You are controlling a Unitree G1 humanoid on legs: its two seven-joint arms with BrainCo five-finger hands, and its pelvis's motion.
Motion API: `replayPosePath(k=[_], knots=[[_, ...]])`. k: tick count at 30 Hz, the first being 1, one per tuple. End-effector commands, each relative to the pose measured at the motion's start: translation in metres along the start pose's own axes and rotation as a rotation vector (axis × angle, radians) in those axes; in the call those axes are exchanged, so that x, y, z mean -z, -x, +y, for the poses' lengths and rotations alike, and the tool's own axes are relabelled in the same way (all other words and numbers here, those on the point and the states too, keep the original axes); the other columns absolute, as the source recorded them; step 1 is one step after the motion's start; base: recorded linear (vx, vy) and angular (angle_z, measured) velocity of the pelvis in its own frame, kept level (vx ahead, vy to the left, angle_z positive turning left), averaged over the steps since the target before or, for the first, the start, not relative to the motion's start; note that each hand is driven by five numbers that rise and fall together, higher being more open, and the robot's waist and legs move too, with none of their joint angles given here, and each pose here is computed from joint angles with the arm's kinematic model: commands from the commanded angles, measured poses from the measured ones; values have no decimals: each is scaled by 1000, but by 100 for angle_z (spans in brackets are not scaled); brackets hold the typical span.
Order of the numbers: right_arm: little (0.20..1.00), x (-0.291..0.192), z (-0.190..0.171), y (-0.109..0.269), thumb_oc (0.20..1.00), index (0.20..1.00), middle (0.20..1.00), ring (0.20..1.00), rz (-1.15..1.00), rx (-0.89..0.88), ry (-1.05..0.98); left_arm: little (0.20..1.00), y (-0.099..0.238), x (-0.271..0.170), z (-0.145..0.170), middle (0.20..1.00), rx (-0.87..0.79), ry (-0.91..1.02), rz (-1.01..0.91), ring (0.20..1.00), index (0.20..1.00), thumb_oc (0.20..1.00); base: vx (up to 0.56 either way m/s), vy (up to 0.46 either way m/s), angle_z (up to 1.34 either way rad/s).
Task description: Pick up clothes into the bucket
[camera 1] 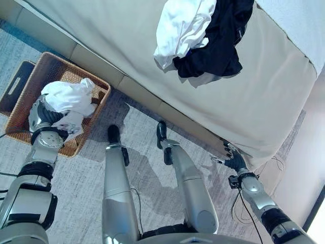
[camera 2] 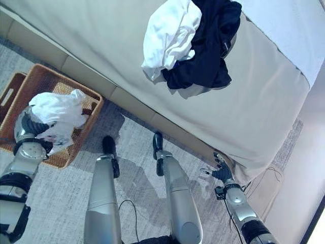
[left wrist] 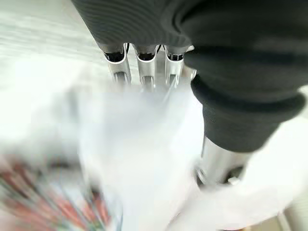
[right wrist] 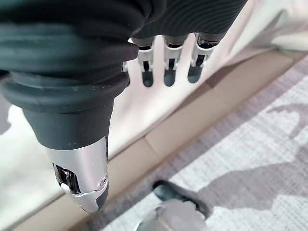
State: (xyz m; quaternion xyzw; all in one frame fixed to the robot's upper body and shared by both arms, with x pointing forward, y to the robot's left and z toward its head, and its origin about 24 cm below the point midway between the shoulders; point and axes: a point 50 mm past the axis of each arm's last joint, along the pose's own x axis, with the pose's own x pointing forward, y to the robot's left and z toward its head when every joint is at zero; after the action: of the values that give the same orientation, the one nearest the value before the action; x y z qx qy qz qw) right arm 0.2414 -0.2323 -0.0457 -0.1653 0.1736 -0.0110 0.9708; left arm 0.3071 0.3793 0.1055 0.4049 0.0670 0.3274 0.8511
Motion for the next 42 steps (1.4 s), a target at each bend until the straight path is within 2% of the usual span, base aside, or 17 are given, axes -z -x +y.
replayPosePath(k=[1,8,12,16,20,25,27,28,30,32,34,37,42], knots=[[1000,-9,-8,0,1000,1000,1000,1000,-56,9,35,1000,-12,-1,34,1000,-108,-67,-1,1000,1000,1000,-16,34,7],[1000,-10,-10,2,1000,1000,1000,1000,-63,-6,54,1000,1,29,37,1000,-135,-8,92,1000,1000,1000,-62,24,0],[1000,-12,-16,4,1000,1000,1000,1000,-77,28,72,1000,14,41,27,1000,-131,25,106,1000,1000,1000,-4,2,1],[1000,-41,-33,0,1000,1000,1000,1000,-202,119,103,1000,35,29,-4,1000,-80,192,25,1000,1000,1000,0,2,8],[1000,-85,-55,-8,1000,1000,1000,1000,-365,239,83,1000,61,18,-50,1000,133,425,-6,1000,1000,1000,8,13,16],[1000,-136,-73,-12,1000,1000,1000,1000,-549,375,169,1000,113,11,-115,1000,410,438,-11,1000,1000,1000,45,-40,16],[1000,-147,-79,-11,1000,1000,1000,1000,-586,419,178,1000,129,10,-128,1000,479,434,-13,1000,1000,1000,53,-71,16],[1000,-153,-82,-12,1000,1000,1000,1000,-603,445,197,1000,137,14,-134,1000,531,373,-31,1000,1000,1000,57,-83,21],[1000,-167,-88,-14,1000,1000,1000,1000,-635,484,238,1000,147,16,-140,1000,606,245,-103,1000,1000,1000,58,-68,25],[1000,-178,-95,-20,1000,1000,1000,1000,-635,527,271,1000,161,29,-146,1000,675,169,-82,1000,1000,1000,51,-84,16],[1000,-187,-103,-24,1000,1000,1000,1000,-631,564,302,1000,173,43,-152,1000,701,186,7,1000,1000,1000,24,-87,24],[1000,-209,-123,-28,1000,1000,1000,1000,-626,645,392,1000,191,50,-160,1000,790,151,10,1000,1000,1000,42,-75,31],[1000,-235,-157,-30,1000,1000,1000,1000,-573,759,508,1000,207,67,-163,1000,792,188,134,1000,1000,1000,14,-74,39]])
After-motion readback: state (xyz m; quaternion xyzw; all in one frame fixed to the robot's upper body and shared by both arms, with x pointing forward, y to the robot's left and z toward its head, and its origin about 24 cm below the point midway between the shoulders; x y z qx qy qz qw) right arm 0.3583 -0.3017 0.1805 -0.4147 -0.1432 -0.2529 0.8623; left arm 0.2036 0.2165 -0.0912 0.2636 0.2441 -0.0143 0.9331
